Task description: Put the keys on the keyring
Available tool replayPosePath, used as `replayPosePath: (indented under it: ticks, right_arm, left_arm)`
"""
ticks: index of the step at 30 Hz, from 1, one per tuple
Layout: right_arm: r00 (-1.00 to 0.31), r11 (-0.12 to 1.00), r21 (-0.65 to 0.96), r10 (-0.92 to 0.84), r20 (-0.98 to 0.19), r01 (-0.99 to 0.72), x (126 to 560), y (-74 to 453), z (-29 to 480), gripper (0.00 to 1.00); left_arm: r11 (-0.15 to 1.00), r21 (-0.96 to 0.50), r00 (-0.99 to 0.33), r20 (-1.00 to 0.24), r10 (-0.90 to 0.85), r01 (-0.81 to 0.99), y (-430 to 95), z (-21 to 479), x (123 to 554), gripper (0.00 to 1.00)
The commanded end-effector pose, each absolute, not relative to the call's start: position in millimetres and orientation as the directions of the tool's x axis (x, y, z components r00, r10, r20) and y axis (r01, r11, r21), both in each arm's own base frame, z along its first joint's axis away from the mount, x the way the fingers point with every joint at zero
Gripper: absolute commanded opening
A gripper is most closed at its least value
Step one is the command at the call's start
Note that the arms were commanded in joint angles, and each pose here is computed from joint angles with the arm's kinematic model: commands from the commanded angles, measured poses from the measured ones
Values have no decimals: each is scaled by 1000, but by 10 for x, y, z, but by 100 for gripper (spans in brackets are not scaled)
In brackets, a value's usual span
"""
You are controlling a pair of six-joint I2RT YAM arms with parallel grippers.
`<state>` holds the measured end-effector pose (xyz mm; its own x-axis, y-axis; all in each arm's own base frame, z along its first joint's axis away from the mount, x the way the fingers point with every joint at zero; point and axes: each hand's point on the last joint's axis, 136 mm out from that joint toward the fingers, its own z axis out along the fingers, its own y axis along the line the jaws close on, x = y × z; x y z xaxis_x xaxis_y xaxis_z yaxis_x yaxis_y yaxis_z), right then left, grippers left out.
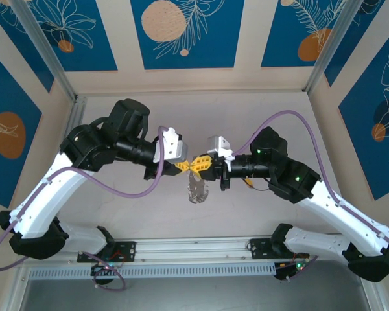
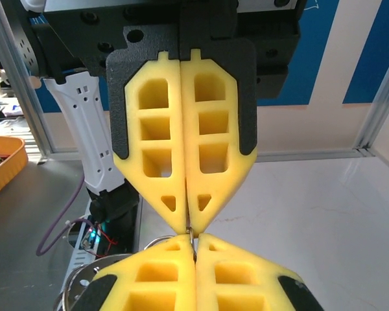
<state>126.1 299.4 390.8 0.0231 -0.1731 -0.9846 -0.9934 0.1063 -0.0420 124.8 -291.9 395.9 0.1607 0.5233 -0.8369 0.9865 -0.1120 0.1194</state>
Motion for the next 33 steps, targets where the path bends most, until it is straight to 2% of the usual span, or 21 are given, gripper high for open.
replayPosePath:
  ticks: [1,3,4,9,21,33]
  right_arm:
    - [111,124,-122,-89,-990,-985,1223,2948,4129,0]
    - [151,117,-152,-18,-988,-982,1141,2882,4244,0]
    - [158,112,-156,7,-987,-981,1112,2860,4277,0]
    - [169,63,-162,122,-978,-985,960,2769,4468,0]
    - [187,12,-193,312,-931,-981,859,2728,4810,0]
    - [164,-17,-180,335,-928,-983,866,2778,4835,0]
  left_arm:
    - [-127,135,180,-863,473,983,-2997,4012,1215,10]
    - [-133,107,156,-880,449,985,-2999,4016,1194,23]
    - [-137,99,149,-893,425,986,-2994,4057,1179,25]
    - [-139,77,106,-970,217,987,-2853,4413,1159,29]
    - [-210,92,108,-992,64,973,-2778,4749,985,29]
    - [-240,103,109,-994,14,965,-2832,4785,1004,26]
